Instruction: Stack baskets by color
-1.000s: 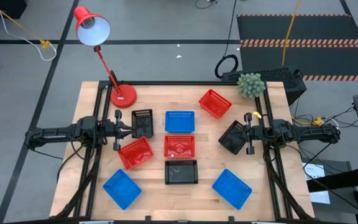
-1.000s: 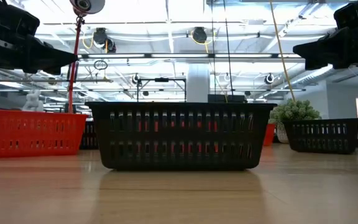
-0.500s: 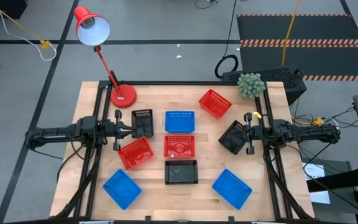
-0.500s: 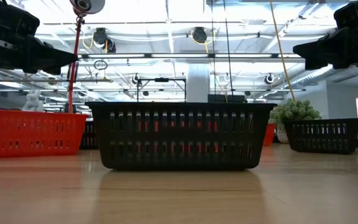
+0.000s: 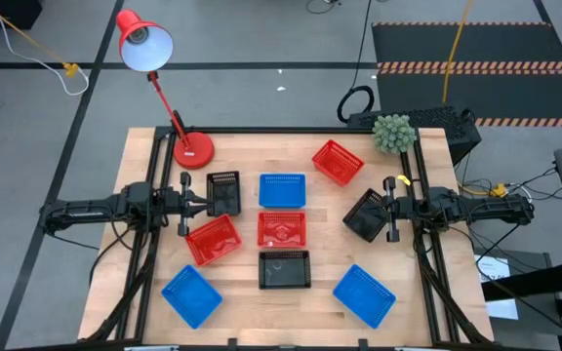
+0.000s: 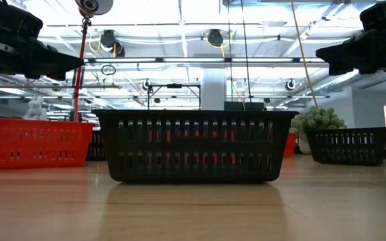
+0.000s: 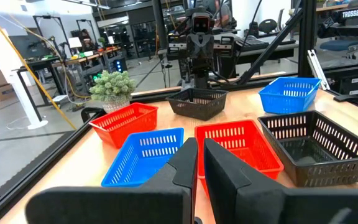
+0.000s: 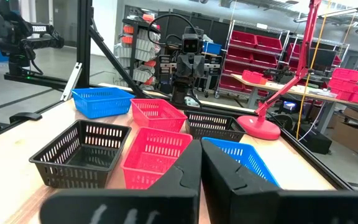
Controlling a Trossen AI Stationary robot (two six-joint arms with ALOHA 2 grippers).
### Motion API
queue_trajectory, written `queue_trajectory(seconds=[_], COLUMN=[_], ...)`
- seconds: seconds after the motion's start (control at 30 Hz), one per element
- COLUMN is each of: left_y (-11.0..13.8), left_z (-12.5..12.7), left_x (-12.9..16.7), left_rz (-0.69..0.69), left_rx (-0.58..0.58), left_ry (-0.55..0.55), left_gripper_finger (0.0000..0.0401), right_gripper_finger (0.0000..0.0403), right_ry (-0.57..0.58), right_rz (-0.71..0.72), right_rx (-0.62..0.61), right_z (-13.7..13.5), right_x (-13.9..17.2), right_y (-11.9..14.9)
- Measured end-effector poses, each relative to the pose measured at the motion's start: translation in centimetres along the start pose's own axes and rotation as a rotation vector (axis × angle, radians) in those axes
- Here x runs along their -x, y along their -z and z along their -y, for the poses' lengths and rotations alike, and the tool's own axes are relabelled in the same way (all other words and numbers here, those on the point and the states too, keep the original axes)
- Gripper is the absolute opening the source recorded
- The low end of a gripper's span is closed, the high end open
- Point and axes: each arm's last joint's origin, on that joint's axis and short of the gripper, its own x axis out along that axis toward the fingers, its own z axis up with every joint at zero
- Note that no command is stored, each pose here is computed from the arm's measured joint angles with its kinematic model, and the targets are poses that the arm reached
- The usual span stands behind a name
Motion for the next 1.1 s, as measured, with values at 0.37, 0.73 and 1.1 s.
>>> queue_trajectory(seconds=[0.37, 0.73, 1.1], left_y=[0.0, 0.0, -0.1], left_z=[0.0, 0.0, 0.0], left_x=[0.0, 0.0, 0.0], left_rz=[-0.001, 0.0, 0.007], left_rx=[0.0, 0.0, 0.0], left_ry=[0.0, 0.0, -0.001], left_gripper_finger=[0.0031, 0.0031, 0.0031], right_gripper_finger=[0.0, 0.0, 0.0], right_ry=[0.001, -0.009, -0.014], right_rz=[0.004, -0.046, -0.069], right_rx=[0.0, -0.016, -0.05], right_z=[0.0, 0.0, 1.1], right_x=[0.0, -0.2, -1.5], right_y=[0.0, -0.4, -7.1])
